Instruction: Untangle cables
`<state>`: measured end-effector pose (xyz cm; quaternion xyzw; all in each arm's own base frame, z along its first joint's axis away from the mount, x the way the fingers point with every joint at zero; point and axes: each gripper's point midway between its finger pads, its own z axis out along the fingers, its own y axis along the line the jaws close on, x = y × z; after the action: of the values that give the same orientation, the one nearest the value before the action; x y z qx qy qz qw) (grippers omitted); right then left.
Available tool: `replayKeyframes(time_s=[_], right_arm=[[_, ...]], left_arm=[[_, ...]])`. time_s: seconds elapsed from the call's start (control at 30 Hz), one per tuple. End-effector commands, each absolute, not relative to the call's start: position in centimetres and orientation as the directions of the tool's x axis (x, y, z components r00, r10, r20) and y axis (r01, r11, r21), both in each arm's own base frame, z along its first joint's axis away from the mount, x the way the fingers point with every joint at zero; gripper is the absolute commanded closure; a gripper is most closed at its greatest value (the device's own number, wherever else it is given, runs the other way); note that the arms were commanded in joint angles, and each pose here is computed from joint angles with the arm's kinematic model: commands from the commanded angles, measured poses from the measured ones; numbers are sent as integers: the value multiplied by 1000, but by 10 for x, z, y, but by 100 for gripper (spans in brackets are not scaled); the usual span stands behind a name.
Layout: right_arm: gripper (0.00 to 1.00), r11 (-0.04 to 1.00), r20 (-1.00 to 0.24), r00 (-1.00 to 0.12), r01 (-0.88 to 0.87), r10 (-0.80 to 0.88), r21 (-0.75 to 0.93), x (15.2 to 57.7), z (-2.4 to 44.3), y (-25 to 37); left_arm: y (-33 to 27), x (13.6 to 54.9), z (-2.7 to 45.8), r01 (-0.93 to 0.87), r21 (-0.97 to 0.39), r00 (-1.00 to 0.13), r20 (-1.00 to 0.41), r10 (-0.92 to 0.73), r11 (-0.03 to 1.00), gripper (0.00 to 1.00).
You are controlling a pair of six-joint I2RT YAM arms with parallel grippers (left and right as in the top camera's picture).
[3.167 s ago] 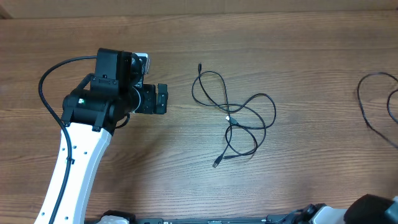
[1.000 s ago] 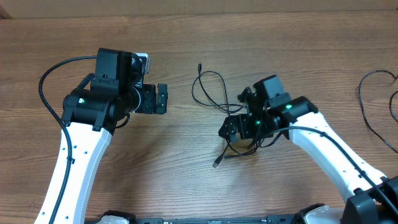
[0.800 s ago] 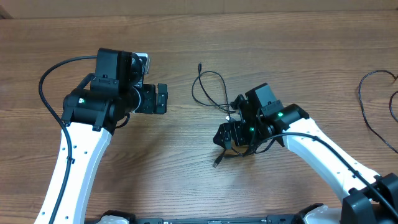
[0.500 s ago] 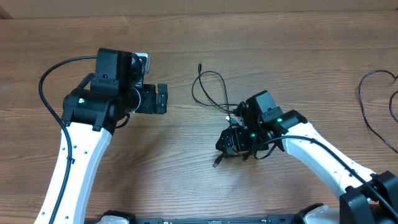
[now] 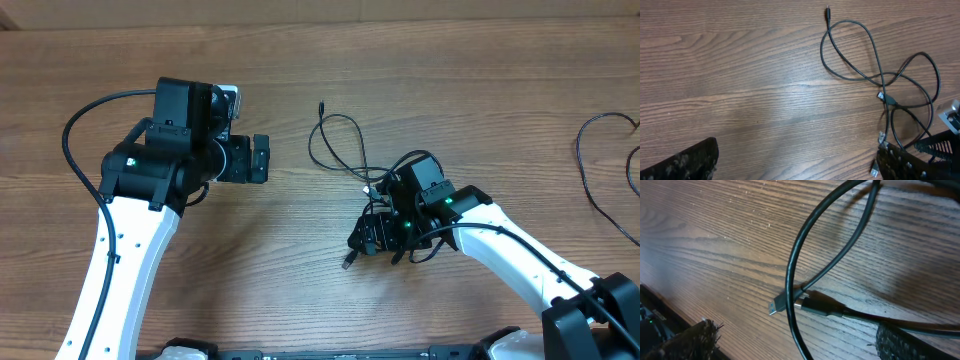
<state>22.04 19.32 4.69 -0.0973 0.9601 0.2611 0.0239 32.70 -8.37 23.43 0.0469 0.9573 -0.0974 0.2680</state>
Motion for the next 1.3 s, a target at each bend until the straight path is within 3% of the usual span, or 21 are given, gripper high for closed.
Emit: replayKeyframes(time_s=[0.0, 0.13, 0.43, 0.53, 0.63, 0.8, 0.83, 1.1, 1.27], right_arm=[[2, 830, -103, -977, -215, -189, 515, 217, 50, 199], [9, 821, -105, -969, -246, -224, 516, 210, 50, 206], [11, 744, -157, -916, -392, -368, 542, 185, 56, 245], [21, 725, -180, -903, -421, -390, 545, 182, 57, 254], [41, 725, -183, -906, -416, -382, 549, 183, 58, 255], [90, 726, -181, -907, -415, -381, 549, 183, 58, 255], [96, 726, -181, -907, -415, -381, 549, 183, 58, 255], [96, 731, -183, -915, -399, -361, 554, 188, 62, 257], [96, 738, -235, -926, -378, -295, 559, 224, 100, 256]], left_arm=[[-81, 332, 239, 129, -157, -847, -531, 26, 979, 0], [-81, 332, 239, 129, -157, -847, -531, 26, 979, 0], [-81, 332, 238, 129, -157, -847, -531, 26, 979, 1], [-81, 332, 238, 129, -157, -847, -531, 26, 979, 1], [-81, 332, 239, 129, -157, -847, -531, 26, 979, 0], [-81, 332, 239, 129, -157, -847, -531, 26, 979, 0], [-81, 332, 238, 129, -157, -847, -531, 26, 979, 0], [-81, 332, 239, 129, -157, -847, -531, 26, 979, 1], [-81, 332, 238, 129, -157, -847, -531, 26, 979, 1]])
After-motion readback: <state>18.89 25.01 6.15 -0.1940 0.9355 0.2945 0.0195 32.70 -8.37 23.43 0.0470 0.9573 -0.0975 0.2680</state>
